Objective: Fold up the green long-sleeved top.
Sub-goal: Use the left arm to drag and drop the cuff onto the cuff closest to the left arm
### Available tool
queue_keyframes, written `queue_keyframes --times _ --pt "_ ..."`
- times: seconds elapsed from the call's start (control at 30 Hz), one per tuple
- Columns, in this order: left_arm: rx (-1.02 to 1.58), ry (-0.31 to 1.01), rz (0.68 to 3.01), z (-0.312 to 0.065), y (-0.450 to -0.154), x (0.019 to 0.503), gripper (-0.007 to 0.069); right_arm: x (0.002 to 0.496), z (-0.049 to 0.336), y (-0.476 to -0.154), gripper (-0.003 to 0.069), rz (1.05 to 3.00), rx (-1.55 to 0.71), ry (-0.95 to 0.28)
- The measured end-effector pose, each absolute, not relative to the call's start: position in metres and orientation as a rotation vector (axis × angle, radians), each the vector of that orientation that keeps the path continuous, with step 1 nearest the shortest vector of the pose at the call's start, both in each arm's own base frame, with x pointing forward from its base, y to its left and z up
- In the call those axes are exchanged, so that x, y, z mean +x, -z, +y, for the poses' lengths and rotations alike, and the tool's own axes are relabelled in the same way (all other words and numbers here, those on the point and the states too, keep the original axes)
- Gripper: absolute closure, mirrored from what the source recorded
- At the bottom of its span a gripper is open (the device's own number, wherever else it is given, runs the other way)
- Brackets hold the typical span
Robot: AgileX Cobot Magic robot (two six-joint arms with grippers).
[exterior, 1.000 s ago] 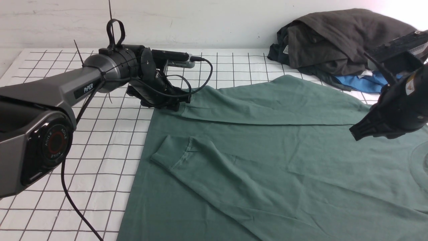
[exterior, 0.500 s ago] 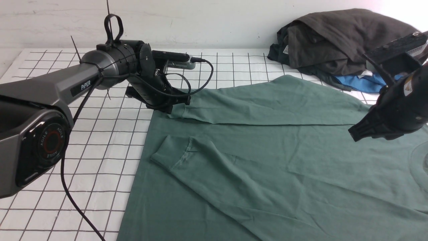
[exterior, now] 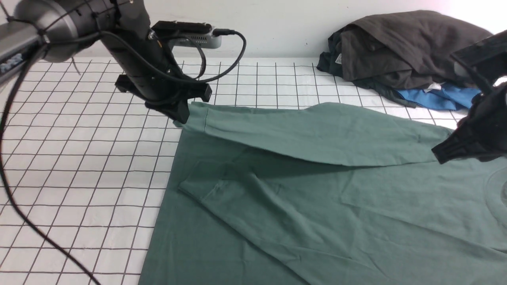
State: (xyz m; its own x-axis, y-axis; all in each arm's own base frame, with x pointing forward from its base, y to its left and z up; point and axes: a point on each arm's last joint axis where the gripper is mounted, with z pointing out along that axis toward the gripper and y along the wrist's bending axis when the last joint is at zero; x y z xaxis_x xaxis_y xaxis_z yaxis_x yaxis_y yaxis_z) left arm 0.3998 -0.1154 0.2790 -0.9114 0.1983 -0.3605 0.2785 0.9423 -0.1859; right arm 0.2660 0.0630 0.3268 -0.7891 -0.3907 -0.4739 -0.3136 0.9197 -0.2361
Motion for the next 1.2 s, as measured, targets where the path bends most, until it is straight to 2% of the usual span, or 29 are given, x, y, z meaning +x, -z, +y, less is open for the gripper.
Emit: queue_keyframes --times 0.13,0.27,0.5,0.63,0.83,0.87,0.9,0.93,1.03,1.2 --pt "0.364 0.398 2.773 -0.112 -0.275 0.368 0.0623 0.253 0.062 -0.341 0.0673 2.51 -0.471 0.139" --pt "0.408 0.468 2.78 -0.11 -0.251 0.328 0.0623 0.241 0.065 -0.348 0.0673 2.523 -0.472 0.041" --pt "0.463 0.452 2.863 -0.107 -0.211 0.307 0.0623 0.231 0.074 -0.344 0.0673 2.602 -0.574 -0.11" --pt "0.471 0.434 2.864 -0.106 -0.205 0.308 0.0605 0.225 0.079 -0.342 0.0673 2.64 -0.641 -0.189" --pt "0.496 0.42 2.855 -0.106 -0.205 0.308 0.048 0.218 0.083 -0.343 0.0673 2.63 -0.66 -0.28" --pt "0.5 0.423 2.864 -0.106 -0.205 0.307 0.0412 0.212 0.082 -0.343 0.0673 2.627 -0.658 -0.293" --pt "0.501 0.424 2.865 -0.106 -0.205 0.307 0.0405 0.211 0.082 -0.344 0.0673 2.623 -0.658 -0.293" --pt "0.511 0.431 2.885 -0.106 -0.204 0.305 0.0351 0.204 0.08 -0.343 0.0673 2.621 -0.657 -0.296" --pt "0.597 0.452 2.933 -0.107 -0.205 0.297 0.0258 0.184 0.074 -0.343 0.0673 2.597 -0.654 -0.297" --pt "0.862 0.487 2.863 -0.125 -0.225 0.277 0.0234 0.151 0.066 -0.343 0.0673 2.551 -0.645 -0.326"
